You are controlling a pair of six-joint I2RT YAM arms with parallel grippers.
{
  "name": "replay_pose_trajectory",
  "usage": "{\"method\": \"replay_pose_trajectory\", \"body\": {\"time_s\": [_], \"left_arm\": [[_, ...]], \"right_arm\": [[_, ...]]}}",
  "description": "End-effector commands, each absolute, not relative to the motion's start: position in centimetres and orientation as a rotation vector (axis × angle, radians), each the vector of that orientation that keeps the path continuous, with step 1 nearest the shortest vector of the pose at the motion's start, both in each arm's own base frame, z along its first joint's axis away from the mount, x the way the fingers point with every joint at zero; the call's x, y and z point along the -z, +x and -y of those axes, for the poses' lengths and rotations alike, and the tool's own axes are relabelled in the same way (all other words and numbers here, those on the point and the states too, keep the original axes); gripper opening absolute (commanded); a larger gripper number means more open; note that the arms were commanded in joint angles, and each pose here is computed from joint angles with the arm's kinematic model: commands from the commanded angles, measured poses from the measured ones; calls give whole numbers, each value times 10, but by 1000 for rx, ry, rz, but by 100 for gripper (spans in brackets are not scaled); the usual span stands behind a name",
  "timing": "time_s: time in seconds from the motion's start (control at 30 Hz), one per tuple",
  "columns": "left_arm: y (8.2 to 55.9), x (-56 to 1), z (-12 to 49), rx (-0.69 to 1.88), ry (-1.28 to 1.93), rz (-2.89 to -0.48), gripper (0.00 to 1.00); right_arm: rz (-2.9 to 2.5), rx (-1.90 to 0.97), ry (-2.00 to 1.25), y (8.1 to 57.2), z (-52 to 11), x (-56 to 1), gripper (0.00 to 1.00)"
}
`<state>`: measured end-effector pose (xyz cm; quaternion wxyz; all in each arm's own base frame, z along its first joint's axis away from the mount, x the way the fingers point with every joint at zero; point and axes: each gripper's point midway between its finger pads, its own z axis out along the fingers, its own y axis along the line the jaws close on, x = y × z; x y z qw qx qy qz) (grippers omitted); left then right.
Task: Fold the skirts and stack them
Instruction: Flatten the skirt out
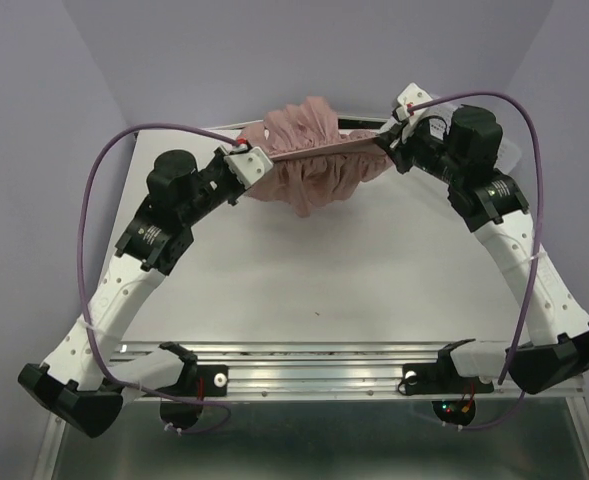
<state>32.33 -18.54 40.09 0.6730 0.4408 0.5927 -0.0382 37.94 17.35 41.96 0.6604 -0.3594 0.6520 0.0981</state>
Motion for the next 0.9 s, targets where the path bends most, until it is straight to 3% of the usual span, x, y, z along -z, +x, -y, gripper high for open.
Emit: {"method": "replay_pose_trajectory", "body": {"time_s": [0.0,0.2,0.47,0.73,0.87], "left_arm": [[313,-390,161,57,904,-1414,0],[276,-387,163,154,968,-1387,0],[191,-359,172,390,1217,-1350,0],[100,-314,170,642,1466,-1291,0],[86,-321,164,629,1475,-1245,0]], "right_arm": [[-1511,-175,-764,363,-148,-414,1],[-1517,-276,-835,327,-156,-410,1],[-1557,-421,-950,254,-157,-393,1],[-1625,-683,-1089,157,-161,-347,1],[-1584,-804,-1129,115,-164,-336,1]]}}
